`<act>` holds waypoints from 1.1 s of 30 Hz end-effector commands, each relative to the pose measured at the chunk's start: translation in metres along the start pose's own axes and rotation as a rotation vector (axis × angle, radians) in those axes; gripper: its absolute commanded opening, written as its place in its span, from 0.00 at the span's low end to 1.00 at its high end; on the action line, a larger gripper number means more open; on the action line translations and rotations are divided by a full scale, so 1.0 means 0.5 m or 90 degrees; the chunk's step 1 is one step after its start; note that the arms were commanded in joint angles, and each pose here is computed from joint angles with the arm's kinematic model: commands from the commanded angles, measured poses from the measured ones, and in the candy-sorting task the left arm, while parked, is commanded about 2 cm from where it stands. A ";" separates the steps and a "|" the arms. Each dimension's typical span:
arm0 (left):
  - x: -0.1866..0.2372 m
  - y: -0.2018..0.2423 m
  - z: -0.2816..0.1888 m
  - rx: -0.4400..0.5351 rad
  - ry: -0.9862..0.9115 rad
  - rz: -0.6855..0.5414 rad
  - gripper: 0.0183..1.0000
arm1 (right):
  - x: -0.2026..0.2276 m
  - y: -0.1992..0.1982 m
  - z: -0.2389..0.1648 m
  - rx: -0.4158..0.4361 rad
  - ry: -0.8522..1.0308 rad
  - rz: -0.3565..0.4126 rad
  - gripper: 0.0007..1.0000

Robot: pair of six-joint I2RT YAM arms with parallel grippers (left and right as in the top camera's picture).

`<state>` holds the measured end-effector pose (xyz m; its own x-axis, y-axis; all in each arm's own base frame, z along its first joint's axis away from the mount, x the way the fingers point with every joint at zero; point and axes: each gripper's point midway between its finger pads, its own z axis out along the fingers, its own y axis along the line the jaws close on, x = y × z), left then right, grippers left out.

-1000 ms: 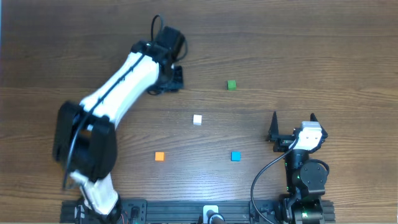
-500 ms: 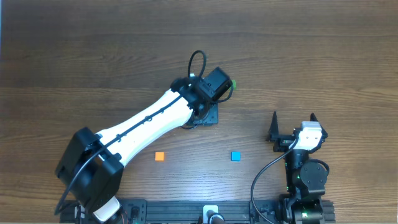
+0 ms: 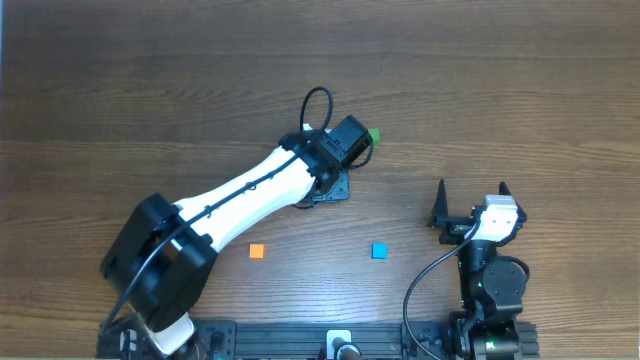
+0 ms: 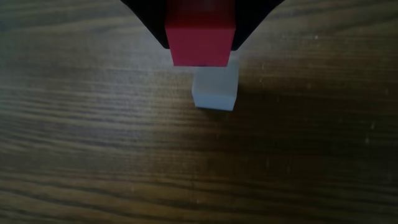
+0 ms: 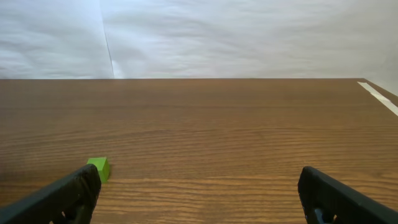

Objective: Stack Cubes

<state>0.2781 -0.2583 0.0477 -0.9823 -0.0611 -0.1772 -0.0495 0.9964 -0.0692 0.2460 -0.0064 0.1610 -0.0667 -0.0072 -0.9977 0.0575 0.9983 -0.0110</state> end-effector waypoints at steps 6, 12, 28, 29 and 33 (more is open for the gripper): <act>-0.007 0.024 0.027 -0.028 0.005 -0.020 0.02 | 0.004 0.000 0.000 -0.001 -0.002 0.000 0.99; -0.003 0.027 0.041 -0.037 0.013 -0.019 0.02 | 0.003 -0.001 0.000 -0.001 -0.002 0.000 0.99; -0.008 0.035 0.047 -0.043 0.013 -0.026 0.02 | 0.003 -0.001 0.000 -0.001 -0.002 0.000 0.99; -0.008 0.035 0.047 -0.043 0.013 -0.026 0.03 | 0.003 0.000 0.000 -0.001 -0.002 0.000 0.99; -0.010 0.032 0.052 -0.041 0.012 -0.026 0.03 | 0.004 -0.001 0.000 -0.001 -0.002 0.000 0.99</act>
<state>0.2848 -0.2498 0.0327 -0.9840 -0.0844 -0.1569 -0.0783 0.9959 -0.0444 0.2460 -0.0064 0.1610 -0.0667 -0.0068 -0.9978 0.0575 0.9983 -0.0106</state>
